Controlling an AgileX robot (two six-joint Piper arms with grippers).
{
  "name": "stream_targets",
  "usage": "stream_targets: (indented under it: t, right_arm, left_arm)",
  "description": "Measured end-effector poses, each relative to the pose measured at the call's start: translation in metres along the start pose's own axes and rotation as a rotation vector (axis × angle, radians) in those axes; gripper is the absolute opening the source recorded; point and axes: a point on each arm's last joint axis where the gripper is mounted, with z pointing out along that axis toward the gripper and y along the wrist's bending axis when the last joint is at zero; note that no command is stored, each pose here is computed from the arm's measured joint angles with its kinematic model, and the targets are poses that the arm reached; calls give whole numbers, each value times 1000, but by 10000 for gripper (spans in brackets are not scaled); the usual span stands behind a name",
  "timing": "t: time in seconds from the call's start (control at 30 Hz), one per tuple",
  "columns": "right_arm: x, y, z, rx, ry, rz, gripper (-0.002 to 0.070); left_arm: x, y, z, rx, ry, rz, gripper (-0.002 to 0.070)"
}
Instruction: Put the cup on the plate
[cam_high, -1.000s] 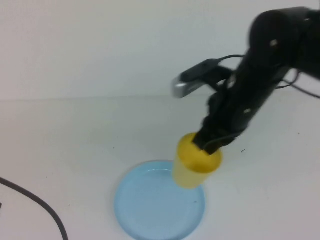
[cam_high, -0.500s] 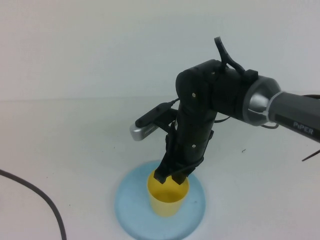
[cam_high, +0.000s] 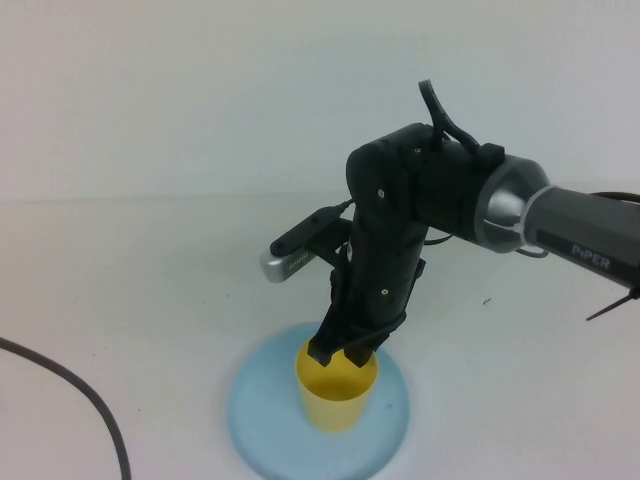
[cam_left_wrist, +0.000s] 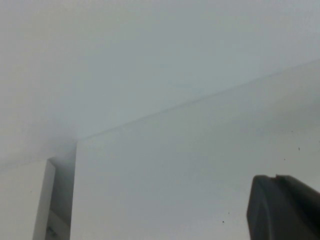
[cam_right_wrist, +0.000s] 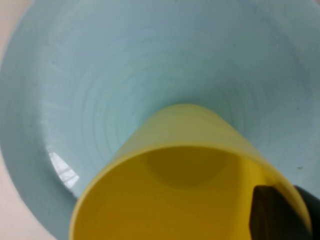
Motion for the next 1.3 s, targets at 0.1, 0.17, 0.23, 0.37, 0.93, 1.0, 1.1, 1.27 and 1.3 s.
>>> stream_targets:
  t: [0.1, 0.17, 0.23, 0.37, 0.93, 1.0, 1.1, 1.27, 1.3]
  right_arm:
    - [0, 2, 1, -27, 3, 11, 64]
    - [1, 5, 5, -58, 23, 23, 139]
    - [2, 7, 8, -75, 41, 27, 236]
    - [2, 7, 8, -80, 51, 46, 388]
    - [21, 28, -165, 51, -319, 108, 165]
    - [32, 35, -189, 109, -373, 92, 72]
    - [49, 45, -216, 167, -435, 67, 24]
    - [79, 56, -224, 198, -423, 43, 7]
    - [87, 56, -223, 201, -411, 43, 6]
  left_arm:
    - [0, 0, 0, -2, -1, -6, 0]
    - [0, 1, 0, -7, -3, -7, 0]
    - [0, 1, 0, -9, -4, -7, 0]
    - [-1, 1, 0, -13, -6, -14, 0]
    - [3, 9, -2, -102, 20, -108, 0]
    - [3, 7, -3, -89, 20, -111, 0]
    - [3, 7, -3, -87, 20, -108, 0]
    - [6, 9, -3, -110, 53, -110, 0]
    - [6, 9, -3, -113, 58, -110, 0]
